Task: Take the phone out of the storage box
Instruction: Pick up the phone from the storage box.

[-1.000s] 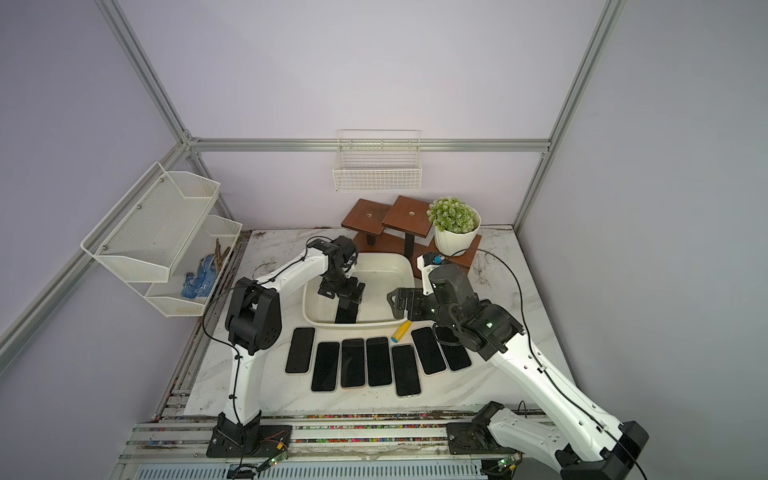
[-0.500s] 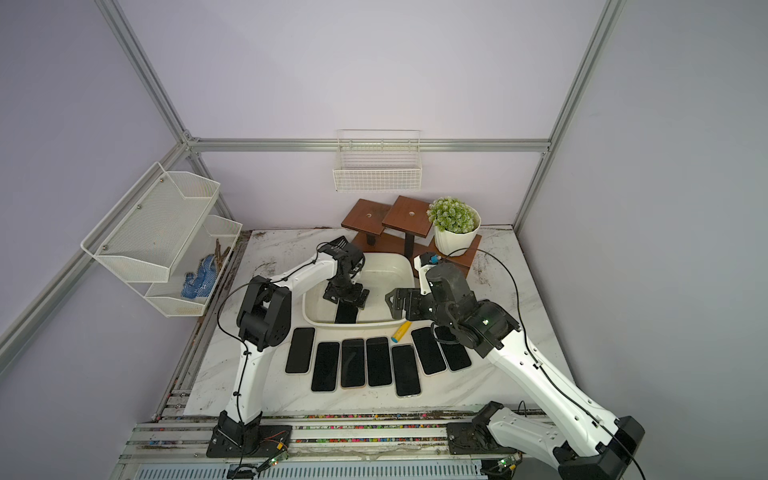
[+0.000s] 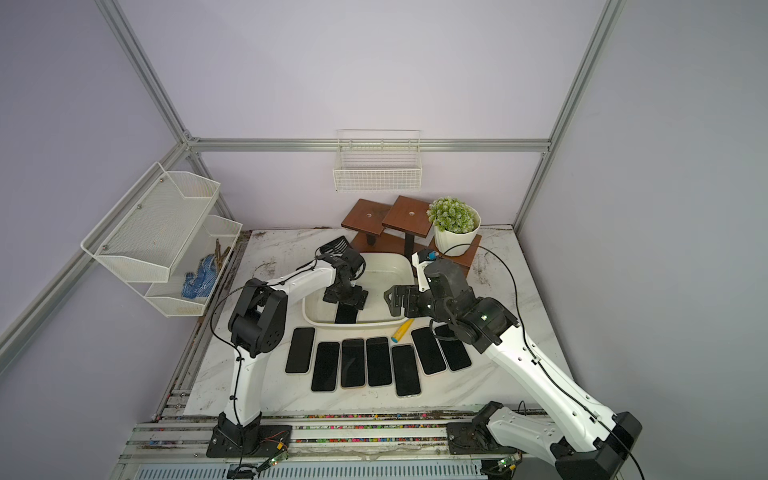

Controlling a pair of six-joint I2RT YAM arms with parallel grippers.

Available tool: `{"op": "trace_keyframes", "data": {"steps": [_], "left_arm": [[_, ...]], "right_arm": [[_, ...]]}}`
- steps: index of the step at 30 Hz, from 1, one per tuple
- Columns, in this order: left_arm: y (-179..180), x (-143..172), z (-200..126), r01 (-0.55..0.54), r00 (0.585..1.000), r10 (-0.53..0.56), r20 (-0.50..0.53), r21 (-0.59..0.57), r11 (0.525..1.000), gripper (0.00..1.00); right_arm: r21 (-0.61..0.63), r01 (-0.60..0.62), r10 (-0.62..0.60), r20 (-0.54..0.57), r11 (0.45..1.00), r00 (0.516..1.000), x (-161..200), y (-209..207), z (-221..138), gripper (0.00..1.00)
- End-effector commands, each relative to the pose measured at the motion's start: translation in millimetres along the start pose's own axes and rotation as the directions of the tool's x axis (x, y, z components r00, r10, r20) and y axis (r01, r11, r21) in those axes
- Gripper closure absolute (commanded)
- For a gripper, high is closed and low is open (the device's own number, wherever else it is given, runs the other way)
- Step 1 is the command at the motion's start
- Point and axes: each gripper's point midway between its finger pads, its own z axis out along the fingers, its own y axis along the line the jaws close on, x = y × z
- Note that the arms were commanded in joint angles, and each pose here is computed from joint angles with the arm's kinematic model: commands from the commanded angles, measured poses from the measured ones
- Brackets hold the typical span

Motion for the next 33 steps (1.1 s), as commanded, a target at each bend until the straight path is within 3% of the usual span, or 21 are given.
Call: {"op": "trace_keyframes", "data": {"steps": [1, 7, 12, 25, 33], "left_arm": [[-10.9, 24.4, 35.2, 0.024, 0.996, -0.019, -0.092, 0.061, 0.998, 0.15], [-14.4, 27.8, 31.5, 0.014, 0.995, -0.005, -0.099, 0.091, 0.996, 0.35], [-18.2, 18.6, 10.6, 0.008, 0.997, 0.0, -0.072, 0.112, 0.994, 0.36], [-22.7, -51.6, -108.4, 0.013, 0.989, -0.045, 0.141, 0.223, 0.975, 0.35], [-8.1, -59.0, -153.2, 0.034, 0.978, -0.085, 0.191, 0.253, 0.967, 0.35]], "right_arm": [[-0.002, 0.018, -0.018, 0.013, 1.0, 1.0, -7.9, 3.1, -3.8, 0.0], [0.005, 0.019, -0.019, 0.02, 1.0, 1.0, -9.9, 2.6, -4.4, 0.0], [0.002, 0.015, -0.015, 0.023, 1.0, 1.0, -11.0, 3.0, -1.7, 0.0], [-0.029, 0.003, -0.001, 0.053, 1.0, 0.999, -19.3, 9.3, 8.1, 0.0], [-0.04, 0.004, -0.001, 0.059, 0.999, 0.998, -24.1, 12.7, 13.3, 0.0]]}}
